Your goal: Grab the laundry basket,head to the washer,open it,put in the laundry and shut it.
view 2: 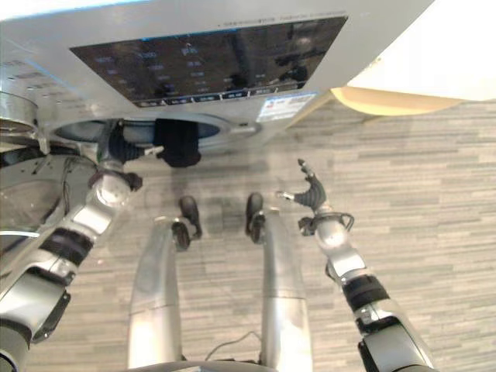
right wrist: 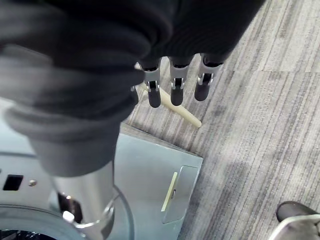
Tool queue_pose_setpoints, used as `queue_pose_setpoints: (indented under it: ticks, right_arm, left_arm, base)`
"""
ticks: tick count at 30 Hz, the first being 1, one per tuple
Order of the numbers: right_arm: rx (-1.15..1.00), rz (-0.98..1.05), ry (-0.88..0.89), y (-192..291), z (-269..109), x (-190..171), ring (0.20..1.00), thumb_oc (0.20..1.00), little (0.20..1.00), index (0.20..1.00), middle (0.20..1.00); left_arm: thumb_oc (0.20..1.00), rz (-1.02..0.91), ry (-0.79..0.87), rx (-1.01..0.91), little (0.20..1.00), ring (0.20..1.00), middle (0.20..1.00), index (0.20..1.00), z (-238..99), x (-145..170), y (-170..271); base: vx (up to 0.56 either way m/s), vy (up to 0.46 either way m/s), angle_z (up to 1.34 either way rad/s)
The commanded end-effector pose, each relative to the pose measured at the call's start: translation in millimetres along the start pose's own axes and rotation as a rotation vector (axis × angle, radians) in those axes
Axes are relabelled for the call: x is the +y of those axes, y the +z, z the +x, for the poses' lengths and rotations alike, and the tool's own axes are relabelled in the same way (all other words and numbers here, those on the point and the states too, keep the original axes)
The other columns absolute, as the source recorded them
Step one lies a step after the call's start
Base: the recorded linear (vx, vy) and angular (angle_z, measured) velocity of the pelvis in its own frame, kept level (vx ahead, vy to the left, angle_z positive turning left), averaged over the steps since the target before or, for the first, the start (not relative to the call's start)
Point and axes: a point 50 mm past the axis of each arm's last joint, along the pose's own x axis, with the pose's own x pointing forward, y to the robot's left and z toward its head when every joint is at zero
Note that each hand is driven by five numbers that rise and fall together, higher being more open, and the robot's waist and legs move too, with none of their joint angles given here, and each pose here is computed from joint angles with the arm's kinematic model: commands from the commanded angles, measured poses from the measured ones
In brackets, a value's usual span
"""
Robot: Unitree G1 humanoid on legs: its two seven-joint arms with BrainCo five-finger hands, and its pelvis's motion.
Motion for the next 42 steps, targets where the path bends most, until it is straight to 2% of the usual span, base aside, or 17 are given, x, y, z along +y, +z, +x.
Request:
queue_pose_setpoints:
  ticks: [1,8,11,12,21,31,35,39,42]
  right_arm:
    - [-0.075,0.011,-0.005,10.8,-2.5,-4.7,1.000,1.000,1.000,1.000,1.000]
    - [-0.189,0.050,0.014,34.8,-5.5,-12.9,1.000,1.000,1.000,1.000,1.000]
    - [-0.220,0.058,0.028,41.5,-6.7,-14.2,1.000,1.000,1.000,1.000,1.000]
    - [-0.228,0.064,0.038,43.3,-8.7,-13.5,1.000,1.000,1.000,1.000,1.000]
    - [-0.232,0.087,0.014,42.5,-10.3,-10.7,1.000,1.000,1.000,1.000,1.000]
    - [-0.197,0.089,-0.045,36.8,-6.9,-9.2,1.000,1.000,1.000,1.000,1.000]
    - [-0.200,0.105,-0.046,37.7,-6.5,-6.9,1.000,1.000,1.000,1.000,1.000]
    - [-0.208,0.113,-0.037,38.6,-8.5,-6.4,1.000,1.000,1.000,1.000,1.000]
    - [-0.225,0.131,-0.013,40.4,-11.4,-2.2,1.000,1.000,1.000,1.000,1.000]
  left_arm:
    - [1.000,0.193,0.043,-0.033,1.000,1.000,1.000,1.000,20.9,14.9,12.8]
    - [1.000,0.433,0.086,-0.024,1.000,1.000,1.000,1.000,55.1,48.7,38.6]
    - [1.000,0.516,0.061,-0.019,1.000,1.000,1.000,1.000,58.9,51.1,40.8]
    - [0.200,0.538,0.026,-0.002,0.200,0.200,0.200,0.200,58.5,47.6,38.0]
    - [0.200,0.299,0.025,-0.081,0.200,0.200,0.200,0.200,50.9,32.7,50.5]
    - [0.200,-0.259,0.241,-0.146,0.200,0.200,0.200,0.200,36.3,52.1,66.5]
    - [0.200,-0.439,0.361,-0.144,0.200,0.200,0.200,0.200,35.9,73.5,68.7]
    - [0.200,-0.532,0.440,-0.139,0.200,0.200,0.200,0.200,38.0,91.4,69.2]
    - [0.200,-0.634,0.633,-0.165,0.200,0.200,0.200,0.200,41.1,127.7,80.7]
  base:
    - [0.00,0.000,-0.05]
    - [0.01,-0.004,-0.10]
    - [0.01,0.003,-0.04]
    - [0.02,0.021,-0.04]
    - [0.01,0.012,-0.02]
    - [-0.01,0.029,0.03]
    - [0.00,0.022,0.09]
    - [0.02,0.030,0.02]
    - [0.03,0.038,-0.02]
